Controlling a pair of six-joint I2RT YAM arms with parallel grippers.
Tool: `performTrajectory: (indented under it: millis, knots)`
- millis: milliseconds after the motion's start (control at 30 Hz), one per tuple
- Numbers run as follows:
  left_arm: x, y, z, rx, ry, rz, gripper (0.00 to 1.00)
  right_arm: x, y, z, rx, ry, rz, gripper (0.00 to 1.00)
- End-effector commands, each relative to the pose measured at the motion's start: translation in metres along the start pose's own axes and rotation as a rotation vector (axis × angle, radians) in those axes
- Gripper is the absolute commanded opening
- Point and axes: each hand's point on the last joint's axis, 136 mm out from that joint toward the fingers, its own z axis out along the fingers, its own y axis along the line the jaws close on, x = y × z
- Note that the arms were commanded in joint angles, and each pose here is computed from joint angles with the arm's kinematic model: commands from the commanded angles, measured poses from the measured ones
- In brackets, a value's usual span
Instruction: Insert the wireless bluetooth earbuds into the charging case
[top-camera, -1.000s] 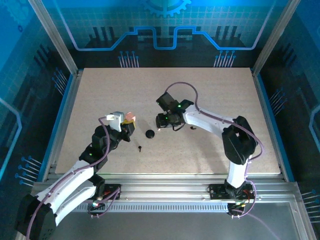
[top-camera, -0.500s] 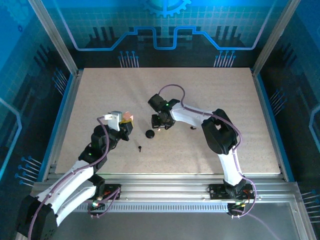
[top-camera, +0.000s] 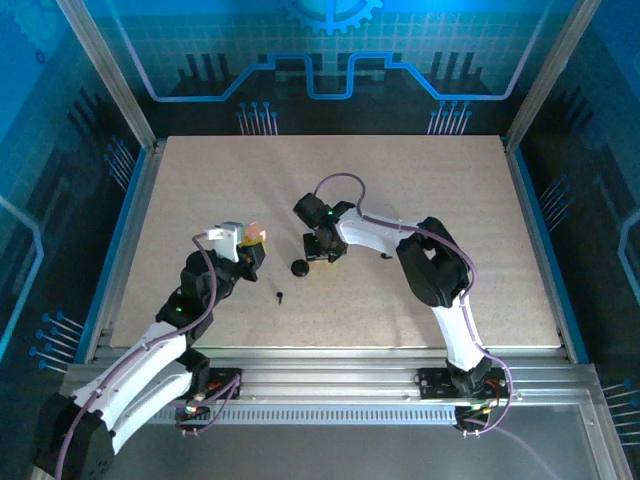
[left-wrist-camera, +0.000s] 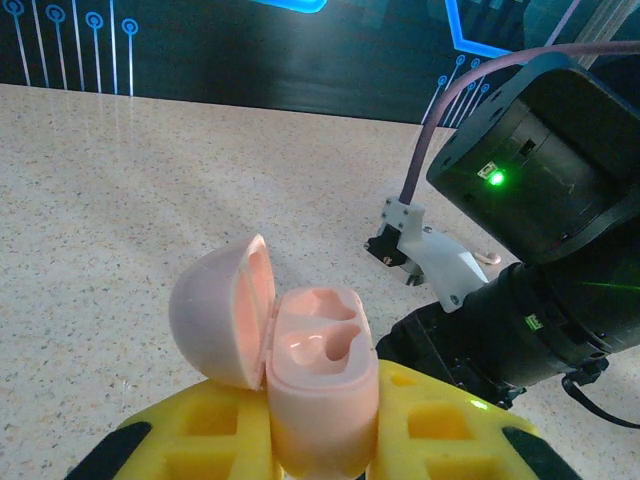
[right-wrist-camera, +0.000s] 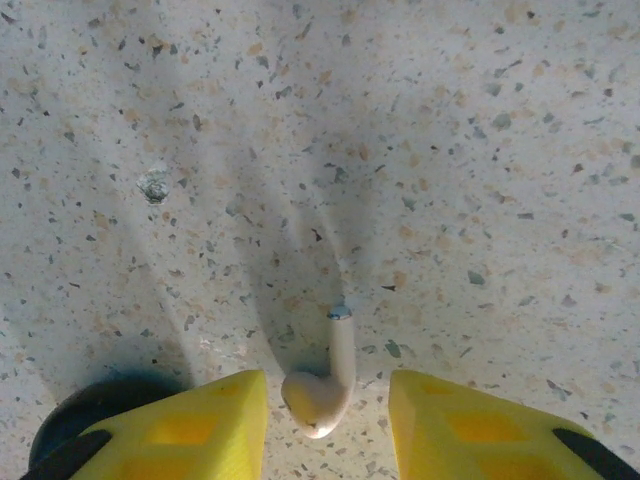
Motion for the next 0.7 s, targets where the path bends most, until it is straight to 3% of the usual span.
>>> performTrajectory:
  millis: [0, 433, 667]
  knots:
    - [-0.007, 0.004, -0.002, -0.015, -0.037, -0.020, 0.18, -0.001, 0.003, 0.005, 0.039, -0.009, -0.018, 0.37]
    - [-0.008, 0.002, -0.002, -0.003, -0.035, -0.014, 0.18, 0.011, -0.016, -0.006, 0.092, -0.015, -0.020, 0.25]
    - [-0.008, 0.001, -0.004, 0.005, -0.039, -0.021, 0.18, 0.030, -0.032, -0.030, 0.126, -0.017, -0.014, 0.24]
